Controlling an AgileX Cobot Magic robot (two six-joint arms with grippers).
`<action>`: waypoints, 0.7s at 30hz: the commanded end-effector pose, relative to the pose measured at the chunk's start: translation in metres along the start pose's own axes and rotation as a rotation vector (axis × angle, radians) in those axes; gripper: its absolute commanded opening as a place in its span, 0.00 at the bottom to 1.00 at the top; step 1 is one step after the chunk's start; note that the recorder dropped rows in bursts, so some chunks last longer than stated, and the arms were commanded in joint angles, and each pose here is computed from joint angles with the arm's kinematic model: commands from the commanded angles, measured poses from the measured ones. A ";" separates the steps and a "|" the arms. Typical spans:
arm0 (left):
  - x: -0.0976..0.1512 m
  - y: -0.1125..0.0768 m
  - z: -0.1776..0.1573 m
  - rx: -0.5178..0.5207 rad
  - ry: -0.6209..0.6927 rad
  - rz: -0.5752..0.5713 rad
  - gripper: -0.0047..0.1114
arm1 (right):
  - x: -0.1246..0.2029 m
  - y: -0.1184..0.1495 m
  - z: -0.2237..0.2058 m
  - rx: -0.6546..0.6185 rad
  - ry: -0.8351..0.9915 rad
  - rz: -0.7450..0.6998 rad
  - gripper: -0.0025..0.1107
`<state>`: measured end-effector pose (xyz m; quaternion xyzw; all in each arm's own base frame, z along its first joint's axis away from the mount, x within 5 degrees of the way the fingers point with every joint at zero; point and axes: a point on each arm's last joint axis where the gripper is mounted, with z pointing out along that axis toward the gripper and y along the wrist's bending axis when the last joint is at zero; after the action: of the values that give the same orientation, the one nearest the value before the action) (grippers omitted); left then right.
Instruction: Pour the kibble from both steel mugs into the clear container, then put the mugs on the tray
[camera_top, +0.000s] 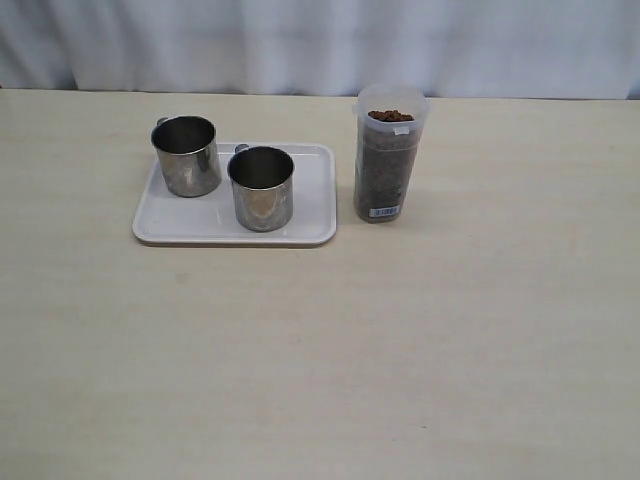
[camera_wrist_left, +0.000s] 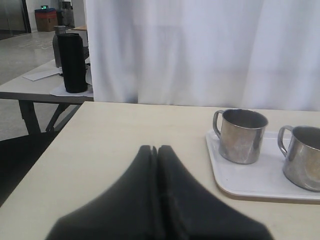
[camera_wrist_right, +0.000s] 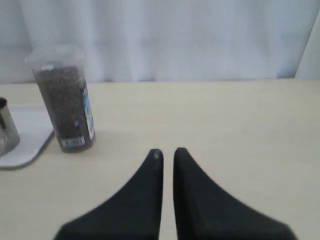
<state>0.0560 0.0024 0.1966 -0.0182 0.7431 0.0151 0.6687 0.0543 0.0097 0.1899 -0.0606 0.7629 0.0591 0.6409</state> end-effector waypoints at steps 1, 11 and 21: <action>0.000 0.000 0.000 0.008 -0.011 -0.001 0.04 | -0.013 0.000 -0.001 -0.001 -0.141 0.007 0.07; 0.000 0.000 0.000 0.008 -0.011 -0.001 0.04 | -0.013 -0.002 -0.001 0.030 -0.143 -0.008 0.07; 0.000 0.000 0.000 0.008 -0.011 -0.001 0.04 | -0.011 -0.006 -0.001 0.108 -0.127 -0.024 0.07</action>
<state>0.0560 0.0024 0.1966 -0.0182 0.7431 0.0151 0.6687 0.0563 0.0045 0.2014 -0.0347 0.7223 0.0216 0.6904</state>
